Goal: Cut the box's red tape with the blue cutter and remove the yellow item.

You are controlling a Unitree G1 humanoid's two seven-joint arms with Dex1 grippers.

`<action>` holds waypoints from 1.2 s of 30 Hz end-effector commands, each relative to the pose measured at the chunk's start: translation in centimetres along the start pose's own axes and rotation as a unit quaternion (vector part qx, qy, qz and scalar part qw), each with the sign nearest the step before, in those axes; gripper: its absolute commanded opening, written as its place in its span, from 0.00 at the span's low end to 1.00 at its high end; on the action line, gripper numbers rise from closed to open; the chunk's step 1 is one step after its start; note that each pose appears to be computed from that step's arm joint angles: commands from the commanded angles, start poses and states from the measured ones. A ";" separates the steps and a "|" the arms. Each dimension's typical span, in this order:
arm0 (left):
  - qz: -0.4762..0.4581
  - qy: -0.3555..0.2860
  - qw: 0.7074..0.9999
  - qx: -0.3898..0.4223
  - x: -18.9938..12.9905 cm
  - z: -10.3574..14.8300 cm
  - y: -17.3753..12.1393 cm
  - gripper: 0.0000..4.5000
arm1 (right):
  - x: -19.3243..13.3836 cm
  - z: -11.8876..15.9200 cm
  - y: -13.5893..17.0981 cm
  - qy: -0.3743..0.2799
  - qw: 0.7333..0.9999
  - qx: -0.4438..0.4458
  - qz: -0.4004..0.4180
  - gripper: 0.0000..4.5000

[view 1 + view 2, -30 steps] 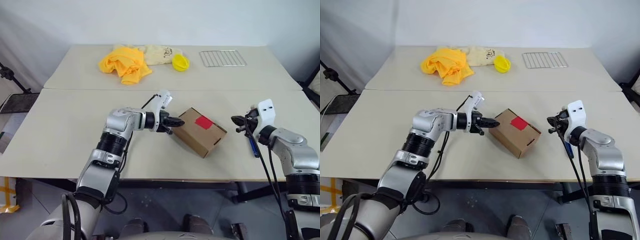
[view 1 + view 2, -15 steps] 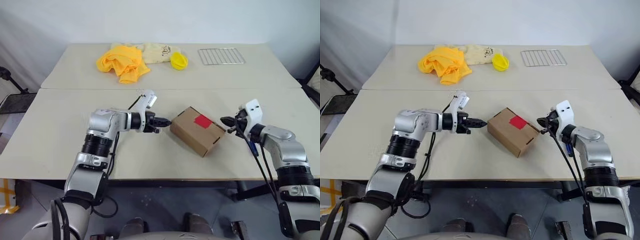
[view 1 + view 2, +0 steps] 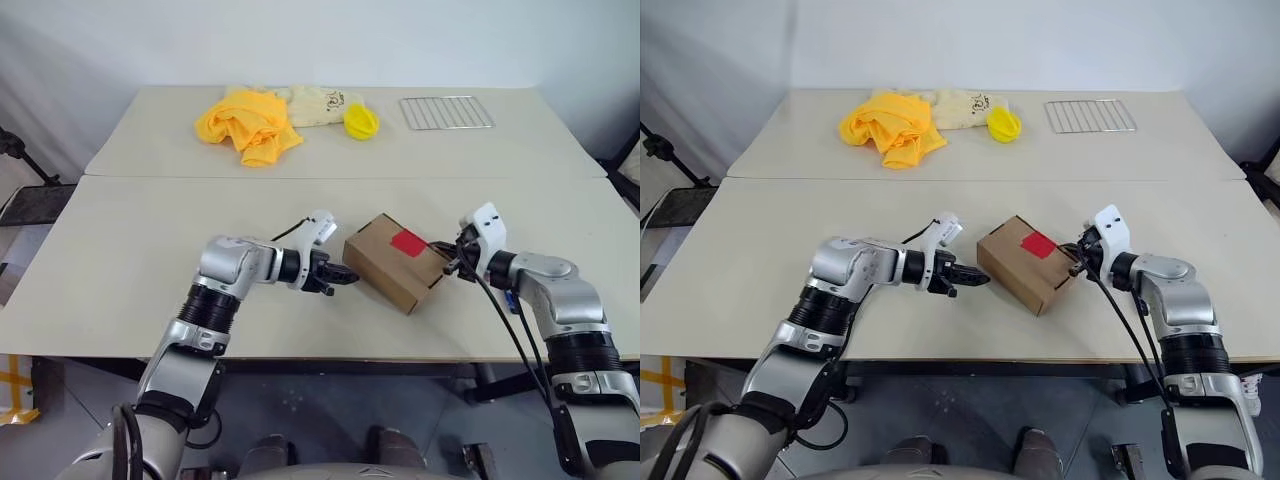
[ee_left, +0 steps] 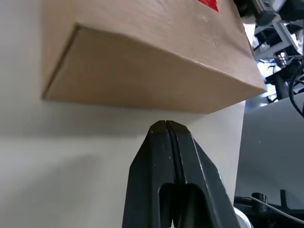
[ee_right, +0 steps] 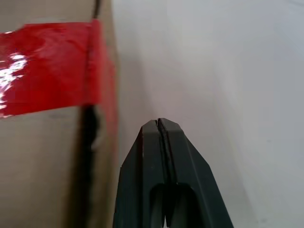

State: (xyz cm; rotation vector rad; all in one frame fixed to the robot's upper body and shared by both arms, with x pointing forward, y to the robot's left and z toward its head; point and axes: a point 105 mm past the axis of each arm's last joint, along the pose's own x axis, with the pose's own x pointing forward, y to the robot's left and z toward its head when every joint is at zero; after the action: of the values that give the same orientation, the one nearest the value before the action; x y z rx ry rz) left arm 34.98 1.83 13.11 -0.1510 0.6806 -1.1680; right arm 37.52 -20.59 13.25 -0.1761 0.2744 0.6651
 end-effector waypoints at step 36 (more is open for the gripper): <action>-0.003 -0.044 0.999 -0.027 2.1 0.5 0.6 0.00 | -2.8 -1.0 4.7 0.011 1.000 0.026 0.009 0.01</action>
State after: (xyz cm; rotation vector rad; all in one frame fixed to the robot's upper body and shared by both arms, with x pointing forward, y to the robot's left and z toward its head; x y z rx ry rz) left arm 36.19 0.71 11.45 -0.2545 0.6672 -1.1093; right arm 32.20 -19.30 11.84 -0.1288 0.3655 0.6547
